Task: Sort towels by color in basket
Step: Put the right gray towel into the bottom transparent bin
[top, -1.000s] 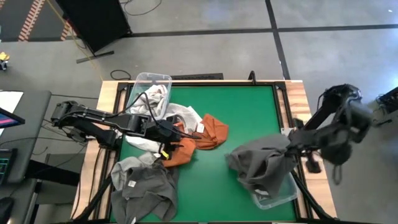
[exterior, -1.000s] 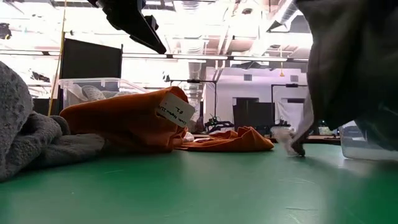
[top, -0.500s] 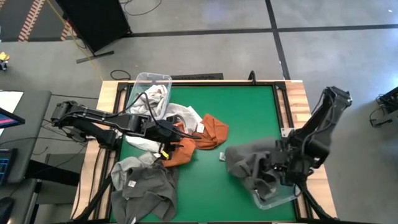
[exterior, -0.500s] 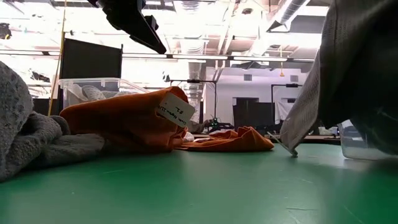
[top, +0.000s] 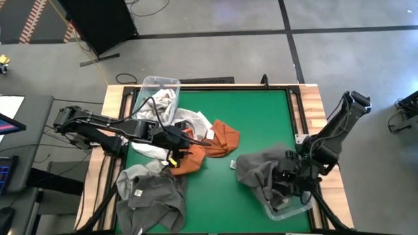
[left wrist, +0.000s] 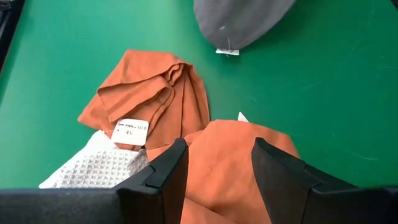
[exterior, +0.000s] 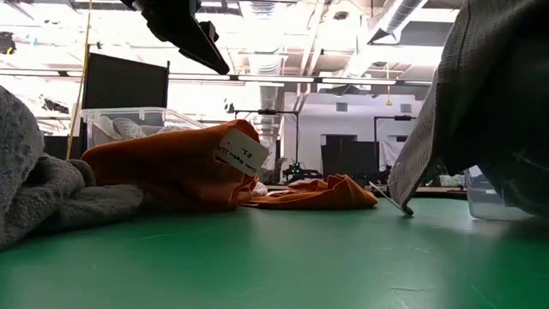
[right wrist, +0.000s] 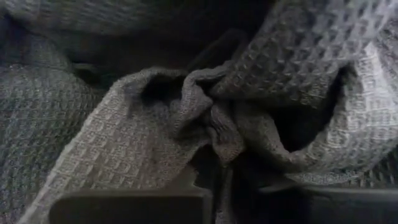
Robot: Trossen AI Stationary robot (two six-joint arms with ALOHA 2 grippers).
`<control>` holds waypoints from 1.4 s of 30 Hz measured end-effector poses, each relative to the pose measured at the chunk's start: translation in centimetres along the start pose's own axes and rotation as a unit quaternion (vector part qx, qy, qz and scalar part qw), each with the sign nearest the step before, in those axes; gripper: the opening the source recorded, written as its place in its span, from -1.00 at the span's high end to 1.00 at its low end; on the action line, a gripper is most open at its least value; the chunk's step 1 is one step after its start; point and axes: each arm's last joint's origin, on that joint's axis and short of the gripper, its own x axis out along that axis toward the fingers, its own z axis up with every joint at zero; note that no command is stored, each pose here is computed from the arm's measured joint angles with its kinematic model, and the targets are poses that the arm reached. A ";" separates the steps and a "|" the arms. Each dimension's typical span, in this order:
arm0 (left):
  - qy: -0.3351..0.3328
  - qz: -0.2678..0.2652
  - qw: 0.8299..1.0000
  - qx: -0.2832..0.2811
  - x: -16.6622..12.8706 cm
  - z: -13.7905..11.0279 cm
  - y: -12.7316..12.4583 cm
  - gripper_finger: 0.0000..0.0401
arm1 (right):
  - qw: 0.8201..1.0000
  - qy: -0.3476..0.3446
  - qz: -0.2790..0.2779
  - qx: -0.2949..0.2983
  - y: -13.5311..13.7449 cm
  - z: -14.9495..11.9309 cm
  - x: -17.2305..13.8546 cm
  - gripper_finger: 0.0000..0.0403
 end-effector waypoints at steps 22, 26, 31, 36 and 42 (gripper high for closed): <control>0.000 0.000 1.000 0.000 0.0 0.0 0.0 0.17 | 0.997 -0.068 0.034 -0.033 0.2 4.2 -9.6 -0.13; 0.000 0.000 1.000 0.000 0.0 0.0 0.0 0.17 | 0.987 -0.147 0.045 -0.055 0.5 5.3 -10.6 -0.13; 0.000 0.000 1.000 0.000 0.0 0.0 0.0 0.17 | 0.965 -0.224 0.050 -0.123 1.8 7.7 -10.1 -0.17; 0.000 0.000 1.000 0.000 0.0 0.0 0.0 0.17 | 0.960 -0.228 0.030 -0.158 2.4 10.1 -8.0 -0.25; 0.000 0.000 1.000 0.000 0.0 0.0 0.0 0.17 | 0.971 -0.161 0.011 -0.176 2.3 12.1 -4.3 -0.30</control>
